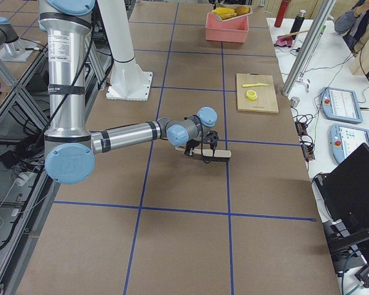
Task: Sweep and dump trash into bin
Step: 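Carry the loaded dustpan with the left gripper over the pink bin and tilt it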
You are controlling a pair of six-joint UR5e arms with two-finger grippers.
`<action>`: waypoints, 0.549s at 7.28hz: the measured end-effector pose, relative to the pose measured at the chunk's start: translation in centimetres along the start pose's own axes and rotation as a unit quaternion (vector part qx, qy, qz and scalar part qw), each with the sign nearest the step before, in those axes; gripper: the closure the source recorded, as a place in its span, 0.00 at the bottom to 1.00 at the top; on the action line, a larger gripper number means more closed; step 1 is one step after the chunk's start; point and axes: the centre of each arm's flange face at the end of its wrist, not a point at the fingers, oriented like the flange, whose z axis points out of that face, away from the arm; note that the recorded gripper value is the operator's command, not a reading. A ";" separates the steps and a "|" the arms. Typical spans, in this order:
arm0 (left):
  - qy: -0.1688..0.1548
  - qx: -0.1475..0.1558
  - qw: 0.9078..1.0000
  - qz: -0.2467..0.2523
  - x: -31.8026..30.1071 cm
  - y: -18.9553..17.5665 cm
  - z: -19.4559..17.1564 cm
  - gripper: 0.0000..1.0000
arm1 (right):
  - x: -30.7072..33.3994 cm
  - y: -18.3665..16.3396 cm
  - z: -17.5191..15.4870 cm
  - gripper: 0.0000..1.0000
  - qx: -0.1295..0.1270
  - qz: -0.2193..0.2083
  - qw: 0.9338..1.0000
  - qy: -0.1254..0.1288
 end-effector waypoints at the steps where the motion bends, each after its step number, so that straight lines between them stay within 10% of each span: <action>1: -0.012 -0.009 1.000 0.004 0.3 2.4 -1.1 1.00 | 0.0 0.0 0.0 0.00 0.001 0.000 1.000 0.000; 4: -0.046 -0.025 0.999 -0.011 0.3 9.4 -4.7 1.00 | 0.0 -0.2 -0.5 0.00 0.006 0.000 1.000 -0.001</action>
